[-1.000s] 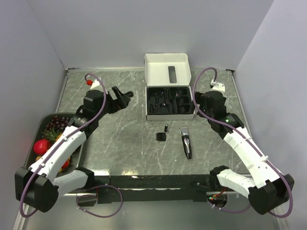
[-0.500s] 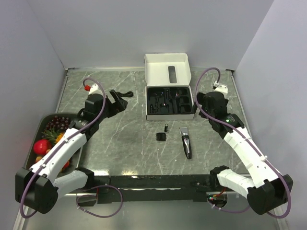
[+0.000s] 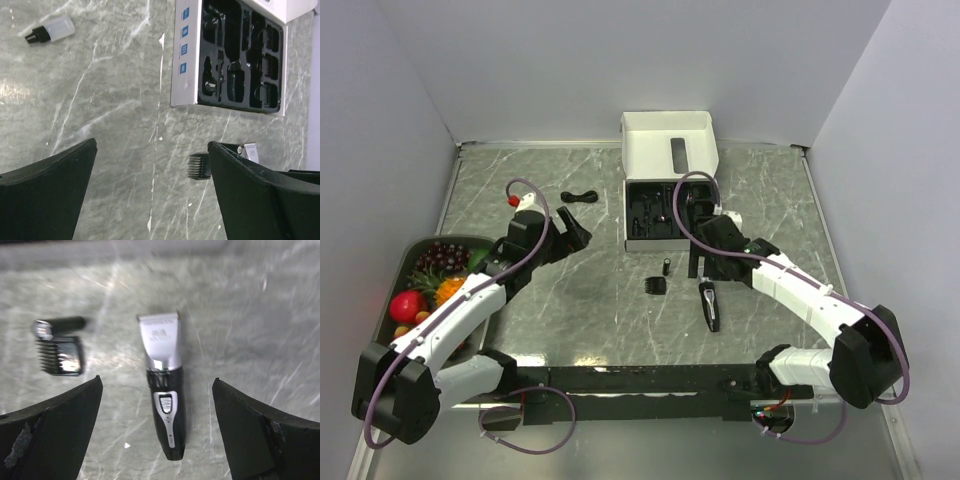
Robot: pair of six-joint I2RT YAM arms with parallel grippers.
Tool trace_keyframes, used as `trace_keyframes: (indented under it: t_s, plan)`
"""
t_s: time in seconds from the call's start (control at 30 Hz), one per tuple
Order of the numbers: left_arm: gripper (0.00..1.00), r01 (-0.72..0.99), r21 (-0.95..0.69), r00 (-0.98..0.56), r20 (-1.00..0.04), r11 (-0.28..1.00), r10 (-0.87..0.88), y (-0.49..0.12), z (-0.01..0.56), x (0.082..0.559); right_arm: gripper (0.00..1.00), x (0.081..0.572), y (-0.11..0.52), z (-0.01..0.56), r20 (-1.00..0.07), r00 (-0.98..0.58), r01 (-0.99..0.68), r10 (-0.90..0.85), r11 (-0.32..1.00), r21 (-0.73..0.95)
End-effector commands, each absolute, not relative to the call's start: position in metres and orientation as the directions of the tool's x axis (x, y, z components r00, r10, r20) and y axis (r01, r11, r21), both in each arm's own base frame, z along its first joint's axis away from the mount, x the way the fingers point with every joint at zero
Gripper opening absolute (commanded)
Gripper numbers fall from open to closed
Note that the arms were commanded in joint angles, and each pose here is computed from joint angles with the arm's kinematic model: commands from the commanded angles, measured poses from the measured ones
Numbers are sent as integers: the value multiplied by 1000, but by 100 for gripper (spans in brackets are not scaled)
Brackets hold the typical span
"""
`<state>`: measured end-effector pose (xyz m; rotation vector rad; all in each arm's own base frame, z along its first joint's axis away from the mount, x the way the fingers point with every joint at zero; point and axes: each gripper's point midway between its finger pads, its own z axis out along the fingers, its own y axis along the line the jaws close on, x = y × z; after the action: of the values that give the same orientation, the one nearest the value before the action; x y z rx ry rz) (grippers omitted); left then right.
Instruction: Sort the hair-cutting tools
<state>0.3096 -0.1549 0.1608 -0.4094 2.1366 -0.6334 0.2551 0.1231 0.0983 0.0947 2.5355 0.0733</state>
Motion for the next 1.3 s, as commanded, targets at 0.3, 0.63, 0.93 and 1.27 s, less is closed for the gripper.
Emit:
trace_keyframes:
  t_s: [0.3, 0.63, 0.93, 1.27]
  plan:
    - [99, -47, -585, -562, -654, 810, -505, -161, 171, 310, 93, 240, 127, 43, -444, -882, 139, 156, 988, 72]
    - [99, -66, -564, -574, -653, 823, -494, -162, 163, 312, 69, 234, 127, 26, -412, -902, 115, 130, 992, 61]
    - [99, -66, -562, -583, -649, 825, -488, -164, 159, 313, 4, 228, 117, 25, -410, -902, 140, 133, 990, 14]
    - [99, -59, -563, -577, -654, 824, -488, -164, 162, 309, 0, 234, 118, 79, -494, -864, 114, 102, 993, 7]
